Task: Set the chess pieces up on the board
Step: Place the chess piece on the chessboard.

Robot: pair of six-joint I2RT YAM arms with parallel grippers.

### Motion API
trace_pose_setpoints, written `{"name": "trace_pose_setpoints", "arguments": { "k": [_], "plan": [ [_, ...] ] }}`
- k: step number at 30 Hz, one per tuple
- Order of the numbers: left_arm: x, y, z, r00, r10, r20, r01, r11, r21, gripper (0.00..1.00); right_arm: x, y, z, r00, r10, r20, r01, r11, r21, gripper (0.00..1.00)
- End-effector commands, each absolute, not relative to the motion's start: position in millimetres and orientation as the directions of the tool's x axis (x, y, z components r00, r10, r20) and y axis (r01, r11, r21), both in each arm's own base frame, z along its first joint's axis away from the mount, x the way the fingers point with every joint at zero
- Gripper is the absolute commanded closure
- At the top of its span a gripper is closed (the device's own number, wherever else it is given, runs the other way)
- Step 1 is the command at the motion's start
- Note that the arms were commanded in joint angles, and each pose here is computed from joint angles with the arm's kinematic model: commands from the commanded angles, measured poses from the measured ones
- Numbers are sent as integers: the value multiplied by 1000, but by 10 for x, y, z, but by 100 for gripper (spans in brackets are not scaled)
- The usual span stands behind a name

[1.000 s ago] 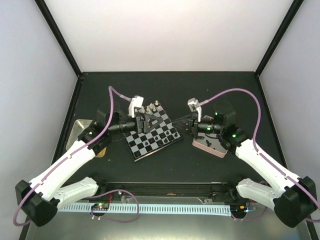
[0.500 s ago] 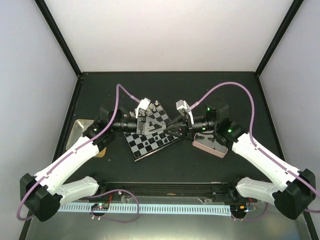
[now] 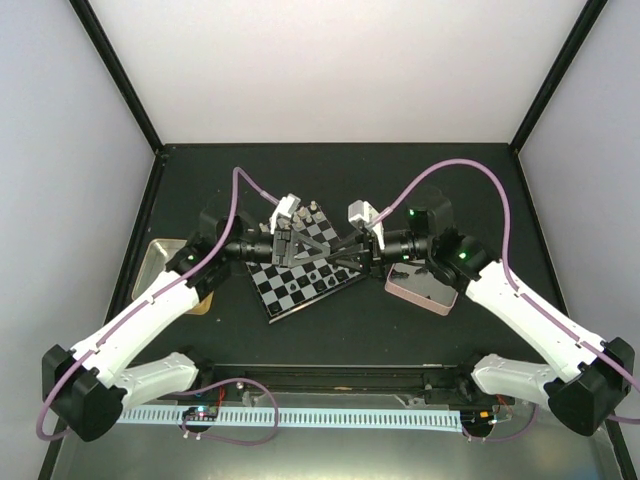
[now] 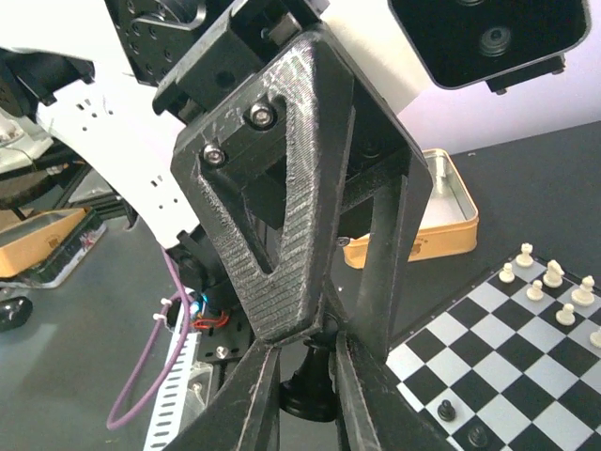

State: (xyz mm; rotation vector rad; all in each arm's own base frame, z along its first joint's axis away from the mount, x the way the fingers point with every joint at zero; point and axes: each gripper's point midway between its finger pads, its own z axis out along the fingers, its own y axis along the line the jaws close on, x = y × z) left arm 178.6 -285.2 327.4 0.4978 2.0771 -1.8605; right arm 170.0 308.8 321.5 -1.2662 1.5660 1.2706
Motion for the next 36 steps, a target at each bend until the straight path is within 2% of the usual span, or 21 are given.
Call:
{"name": "trace_pose_setpoints", "arguments": {
  "k": [1,3,6,11,15,17,19,23,27,29,32,36],
  "plan": [
    [1754,-2882,3459,-878,62,-475,478,52,-877,71,1726,3127,3141,-198,-273,-942,-980,44,193,85],
    [1752,-2884,3468,-877,62,-476,479,50,-877,73,1738,3131,3132,-196,-276,-941,-981,54,189,85],
    [1756,-2888,3464,-878,63,-475,478,50,-877,84,1760,3146,3128,-194,-280,-940,-981,66,183,85],
    [1751,-2887,3442,-879,69,-472,475,53,-878,95,1818,3169,3106,-201,-283,-938,-979,94,181,85],
    [1764,-2880,3416,-875,64,-479,483,70,-873,98,1875,3159,3077,-215,-286,-934,-974,135,183,75],
    [1798,-2865,3376,-872,53,-486,489,99,-867,99,1901,3138,3062,-233,-285,-930,-968,164,193,61],
    [1863,-2834,3277,-870,39,-491,490,155,-858,98,1932,3100,3059,-249,-279,-927,-959,203,197,47],
    [2072,-2644,2951,-859,-11,-511,474,360,-804,99,2031,2967,2939,-297,-254,-920,-922,326,208,35],
    [2346,-2293,2482,-832,-42,-553,395,654,-645,98,2186,2777,2792,-355,-200,-913,-846,484,223,34],
    [2438,-2111,2253,-831,-43,-555,333,761,-557,99,2320,2643,2711,-389,-157,-908,-775,588,230,34],
    [2487,-1959,1977,-838,-27,-545,274,843,-463,98,2520,2427,2577,-436,-92,-895,-644,727,239,34],
    [2468,-1923,1682,-854,19,-520,245,896,-370,98,2718,2169,2425,-478,9,-878,-465,846,261,34]
  ]
}}
